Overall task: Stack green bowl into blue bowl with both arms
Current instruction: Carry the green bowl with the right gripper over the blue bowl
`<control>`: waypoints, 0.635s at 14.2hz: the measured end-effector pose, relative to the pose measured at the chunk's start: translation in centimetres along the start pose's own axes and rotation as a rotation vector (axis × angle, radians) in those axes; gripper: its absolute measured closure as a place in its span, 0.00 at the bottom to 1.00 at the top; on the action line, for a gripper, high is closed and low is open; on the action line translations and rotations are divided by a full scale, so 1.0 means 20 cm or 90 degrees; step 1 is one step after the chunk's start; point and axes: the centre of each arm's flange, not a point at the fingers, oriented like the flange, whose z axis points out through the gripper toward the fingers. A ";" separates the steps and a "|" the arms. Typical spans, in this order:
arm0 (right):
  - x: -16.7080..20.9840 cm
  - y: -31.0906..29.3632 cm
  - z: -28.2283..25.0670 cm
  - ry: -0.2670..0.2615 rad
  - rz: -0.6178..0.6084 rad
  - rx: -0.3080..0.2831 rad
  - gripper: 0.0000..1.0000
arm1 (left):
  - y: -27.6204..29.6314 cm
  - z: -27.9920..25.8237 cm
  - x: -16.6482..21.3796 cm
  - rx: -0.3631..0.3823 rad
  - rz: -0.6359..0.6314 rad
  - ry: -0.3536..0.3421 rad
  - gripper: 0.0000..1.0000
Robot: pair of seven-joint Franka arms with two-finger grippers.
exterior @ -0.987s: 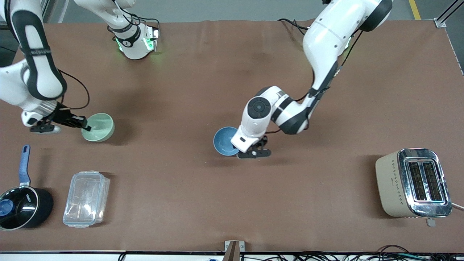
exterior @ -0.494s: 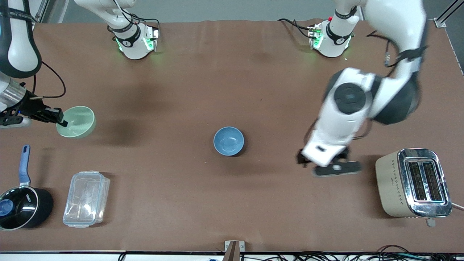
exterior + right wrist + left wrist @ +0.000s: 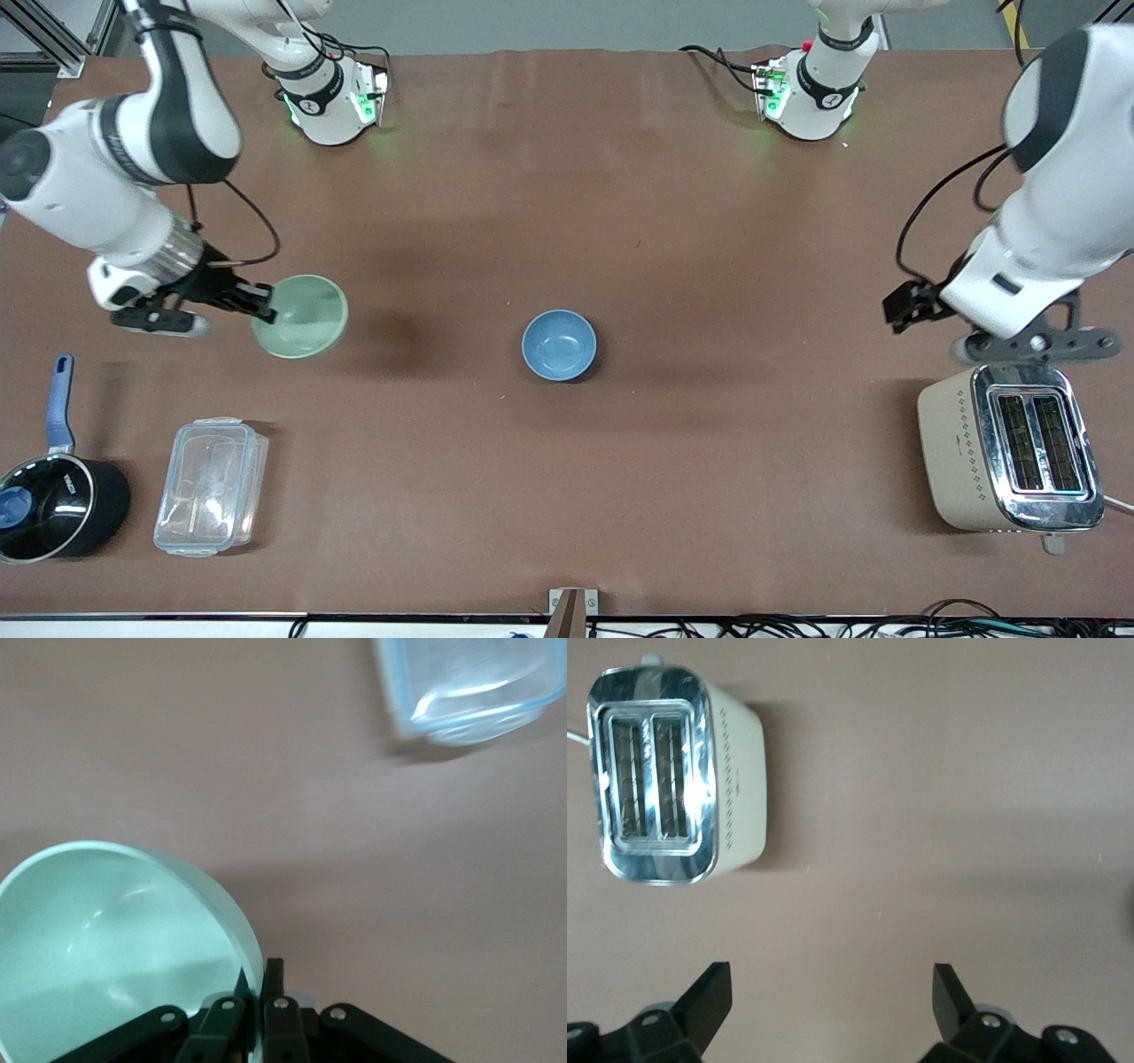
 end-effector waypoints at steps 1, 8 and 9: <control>-0.01 -0.15 0.05 0.001 0.012 0.008 0.96 | -0.01 -0.06 -0.05 -0.003 0.009 -0.006 0.00; -0.17 -0.91 0.50 -0.007 0.071 0.028 0.96 | -0.33 -0.20 -0.31 -0.052 0.019 -0.024 0.00; -0.17 -0.98 0.55 -0.006 0.080 0.023 0.96 | -0.33 -0.21 -0.33 -0.051 0.018 -0.024 0.00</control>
